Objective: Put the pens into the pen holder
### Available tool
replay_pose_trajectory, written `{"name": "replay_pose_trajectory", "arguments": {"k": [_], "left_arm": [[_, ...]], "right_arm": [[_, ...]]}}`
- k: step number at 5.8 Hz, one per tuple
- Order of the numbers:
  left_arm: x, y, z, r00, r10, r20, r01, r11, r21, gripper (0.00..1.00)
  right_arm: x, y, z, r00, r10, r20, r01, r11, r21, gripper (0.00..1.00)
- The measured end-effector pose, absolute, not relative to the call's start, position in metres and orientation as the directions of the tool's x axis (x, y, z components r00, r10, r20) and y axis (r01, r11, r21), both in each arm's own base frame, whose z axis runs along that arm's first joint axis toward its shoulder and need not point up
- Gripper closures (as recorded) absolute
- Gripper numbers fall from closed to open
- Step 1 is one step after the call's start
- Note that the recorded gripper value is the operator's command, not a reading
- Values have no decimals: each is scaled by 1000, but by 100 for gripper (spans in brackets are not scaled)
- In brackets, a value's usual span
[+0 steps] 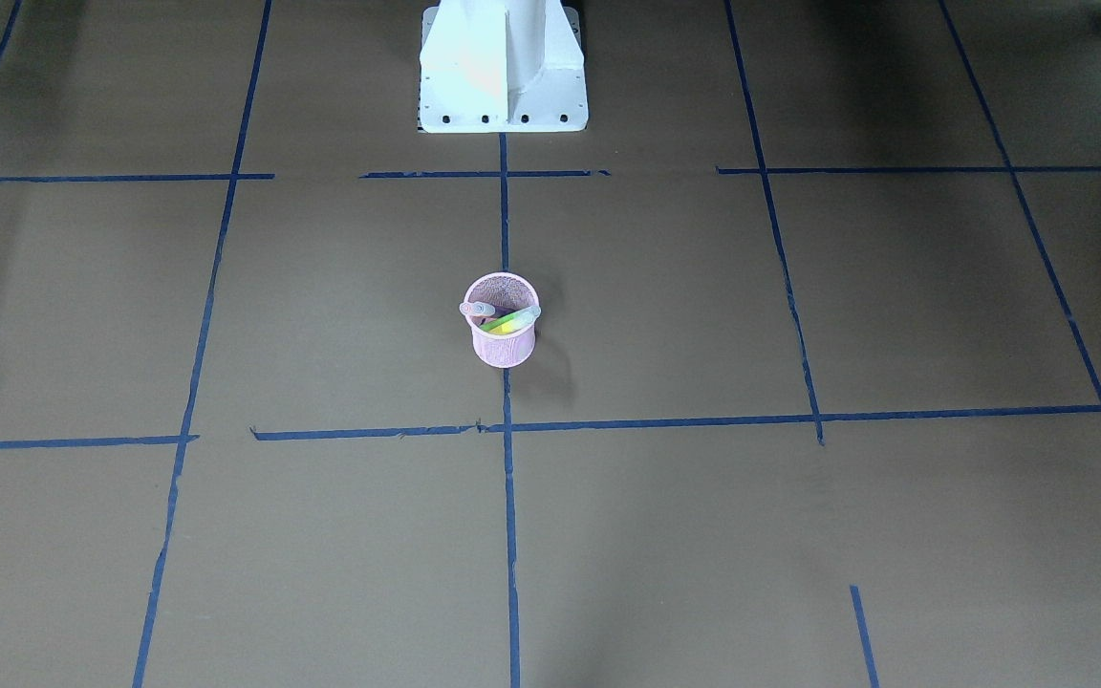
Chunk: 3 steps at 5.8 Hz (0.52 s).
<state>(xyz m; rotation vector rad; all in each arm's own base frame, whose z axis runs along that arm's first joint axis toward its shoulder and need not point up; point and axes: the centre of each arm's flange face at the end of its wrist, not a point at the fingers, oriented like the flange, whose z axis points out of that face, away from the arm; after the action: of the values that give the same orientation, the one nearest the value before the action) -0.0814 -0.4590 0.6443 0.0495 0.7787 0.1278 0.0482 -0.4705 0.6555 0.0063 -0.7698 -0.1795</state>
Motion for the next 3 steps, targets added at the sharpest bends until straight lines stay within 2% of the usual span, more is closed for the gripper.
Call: {"name": "replay_pose_trajectory", "arguments": {"k": [3], "left_arm": [[-81,-461,638,709,158,-687,-105,987,119,0]], "right_arm": [[49,-469,659,707,-161,688,159,985,67,0]]}}
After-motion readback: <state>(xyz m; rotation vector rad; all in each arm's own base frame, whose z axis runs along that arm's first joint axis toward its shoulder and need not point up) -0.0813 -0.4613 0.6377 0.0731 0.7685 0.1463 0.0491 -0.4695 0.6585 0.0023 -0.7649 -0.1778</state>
